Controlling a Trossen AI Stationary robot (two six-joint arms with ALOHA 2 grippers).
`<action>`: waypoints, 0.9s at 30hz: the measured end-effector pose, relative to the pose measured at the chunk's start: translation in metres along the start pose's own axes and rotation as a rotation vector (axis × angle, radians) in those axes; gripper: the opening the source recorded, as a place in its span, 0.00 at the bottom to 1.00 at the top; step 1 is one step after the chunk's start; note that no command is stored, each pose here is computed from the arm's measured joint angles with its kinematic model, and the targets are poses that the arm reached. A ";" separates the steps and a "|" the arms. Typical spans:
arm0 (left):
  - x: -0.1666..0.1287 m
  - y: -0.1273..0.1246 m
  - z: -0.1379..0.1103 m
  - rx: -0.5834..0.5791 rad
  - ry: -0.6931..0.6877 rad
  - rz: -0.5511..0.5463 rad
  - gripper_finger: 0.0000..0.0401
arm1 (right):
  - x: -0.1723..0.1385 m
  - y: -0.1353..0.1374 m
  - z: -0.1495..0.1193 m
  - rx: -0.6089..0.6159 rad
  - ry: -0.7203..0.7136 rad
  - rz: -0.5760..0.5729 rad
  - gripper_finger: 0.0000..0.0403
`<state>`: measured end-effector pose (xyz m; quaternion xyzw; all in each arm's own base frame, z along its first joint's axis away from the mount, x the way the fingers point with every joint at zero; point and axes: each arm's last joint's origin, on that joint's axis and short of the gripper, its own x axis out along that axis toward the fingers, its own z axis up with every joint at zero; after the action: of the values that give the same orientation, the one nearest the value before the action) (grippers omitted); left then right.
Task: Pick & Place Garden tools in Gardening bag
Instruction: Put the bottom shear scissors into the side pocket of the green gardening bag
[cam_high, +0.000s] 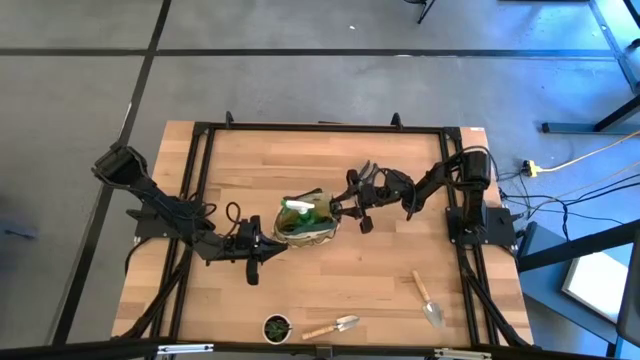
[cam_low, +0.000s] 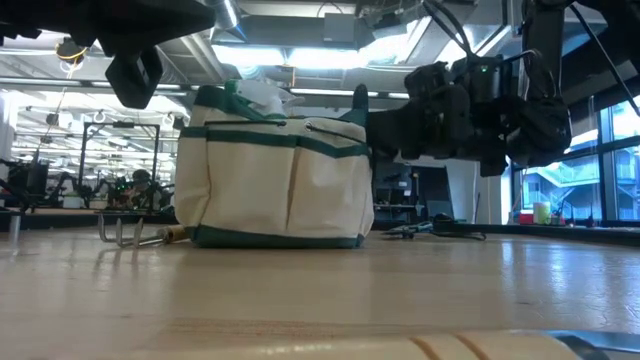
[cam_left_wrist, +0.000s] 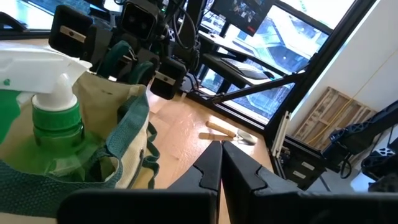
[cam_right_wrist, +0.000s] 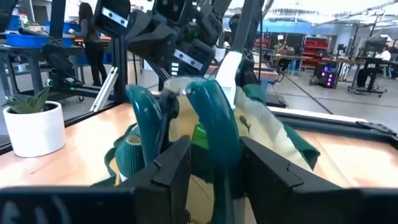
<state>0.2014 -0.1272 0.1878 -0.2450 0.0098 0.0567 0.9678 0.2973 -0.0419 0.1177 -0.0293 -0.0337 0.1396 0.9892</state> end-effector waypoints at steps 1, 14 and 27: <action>0.000 0.000 0.000 0.000 0.001 0.000 0.00 | 0.000 0.000 0.000 -0.001 -0.001 0.000 0.34; 0.000 0.000 -0.001 0.007 0.007 0.001 0.01 | 0.000 -0.001 0.011 0.012 -0.018 -0.017 0.34; 0.000 0.000 -0.001 0.017 0.014 -0.005 0.00 | -0.001 -0.005 0.014 0.045 -0.027 -0.144 0.48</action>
<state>0.2013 -0.1275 0.1867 -0.2370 0.0164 0.0527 0.9699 0.2964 -0.0461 0.1322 -0.0028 -0.0458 0.0690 0.9966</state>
